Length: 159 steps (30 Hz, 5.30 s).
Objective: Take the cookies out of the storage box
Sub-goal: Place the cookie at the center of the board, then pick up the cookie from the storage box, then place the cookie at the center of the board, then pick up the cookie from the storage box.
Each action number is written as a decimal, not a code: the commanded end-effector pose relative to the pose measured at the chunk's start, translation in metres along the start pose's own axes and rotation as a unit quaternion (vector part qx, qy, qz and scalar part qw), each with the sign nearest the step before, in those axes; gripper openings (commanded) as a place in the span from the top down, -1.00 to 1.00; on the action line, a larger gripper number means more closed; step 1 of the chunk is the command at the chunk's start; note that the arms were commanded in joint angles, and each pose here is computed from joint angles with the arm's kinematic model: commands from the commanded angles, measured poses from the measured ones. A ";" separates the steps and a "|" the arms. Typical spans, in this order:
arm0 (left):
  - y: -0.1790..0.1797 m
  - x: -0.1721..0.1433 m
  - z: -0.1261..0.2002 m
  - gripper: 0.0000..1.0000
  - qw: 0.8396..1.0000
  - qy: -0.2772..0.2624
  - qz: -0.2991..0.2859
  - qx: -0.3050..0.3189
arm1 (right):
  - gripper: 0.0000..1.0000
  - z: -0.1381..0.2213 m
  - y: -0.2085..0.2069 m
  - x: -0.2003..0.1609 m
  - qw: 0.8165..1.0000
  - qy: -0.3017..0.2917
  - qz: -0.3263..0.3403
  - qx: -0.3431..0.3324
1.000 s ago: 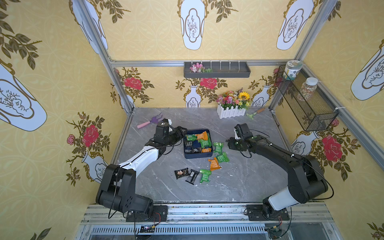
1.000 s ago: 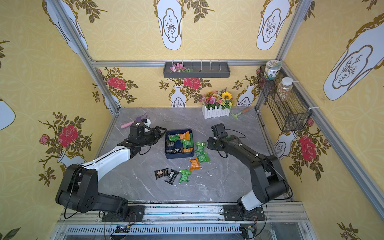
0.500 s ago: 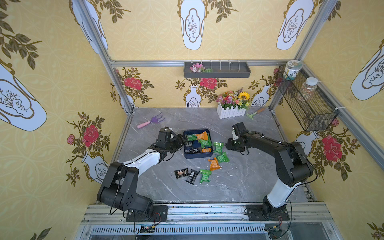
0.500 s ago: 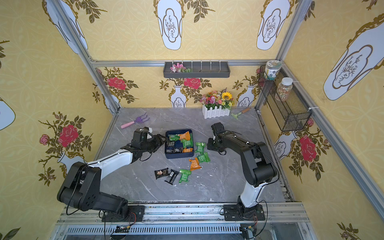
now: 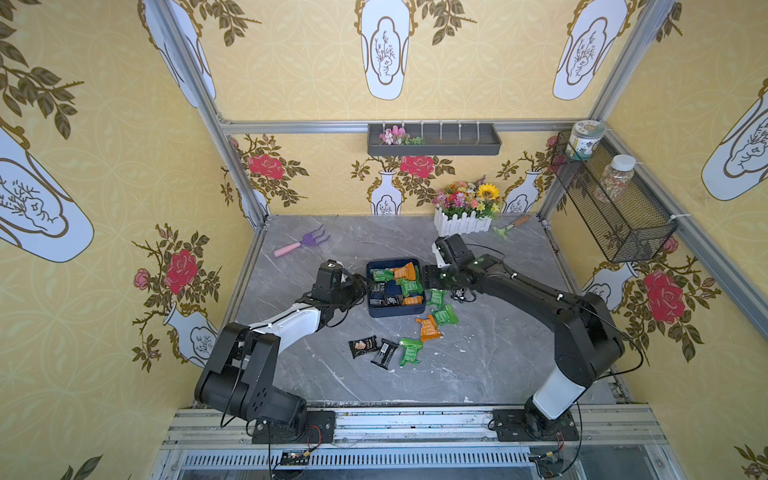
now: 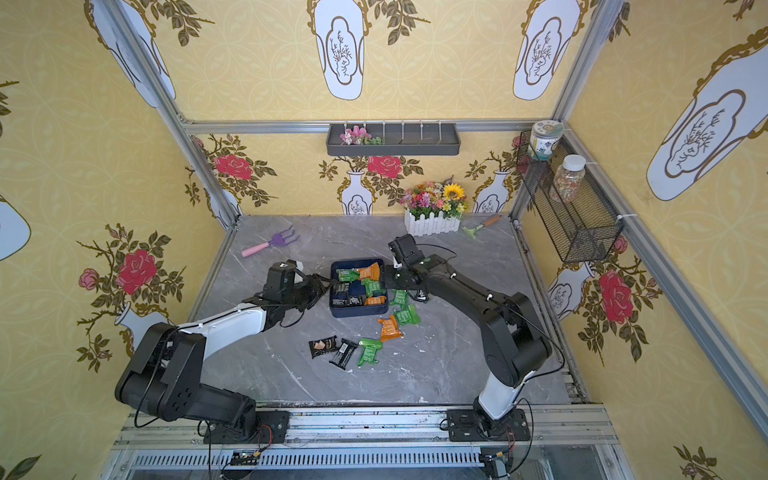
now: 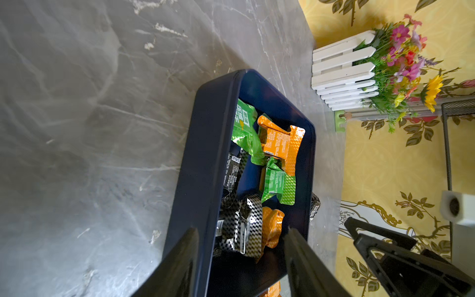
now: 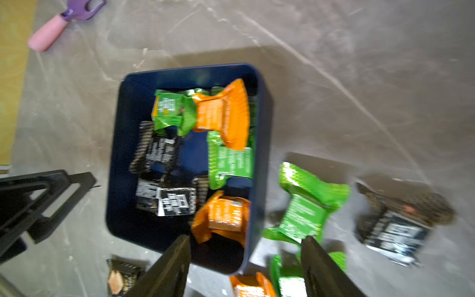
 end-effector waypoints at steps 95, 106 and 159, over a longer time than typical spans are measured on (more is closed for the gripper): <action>0.002 -0.006 -0.011 0.45 1.000 -0.004 -0.004 -0.016 | 1.00 -0.059 0.050 0.025 0.980 -0.014 -0.106 0.166; -0.009 -0.005 -0.002 -0.27 0.999 -0.007 -0.021 -0.037 | 1.00 0.013 -0.001 0.027 0.979 -0.063 -0.145 0.131; 0.013 -0.008 0.015 -0.12 0.998 -0.041 0.038 0.010 | -0.05 -0.035 0.050 -0.007 0.997 0.048 0.047 0.036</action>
Point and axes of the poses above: each gripper's point midway between its finger pads, its own z axis back along the fingers, its own y axis along the line the jaws close on, x = y × z, the point moved 5 cm from there along z, back along the fingers, and after that the axes turned 5 degrees about z, right-handed, at the moved point
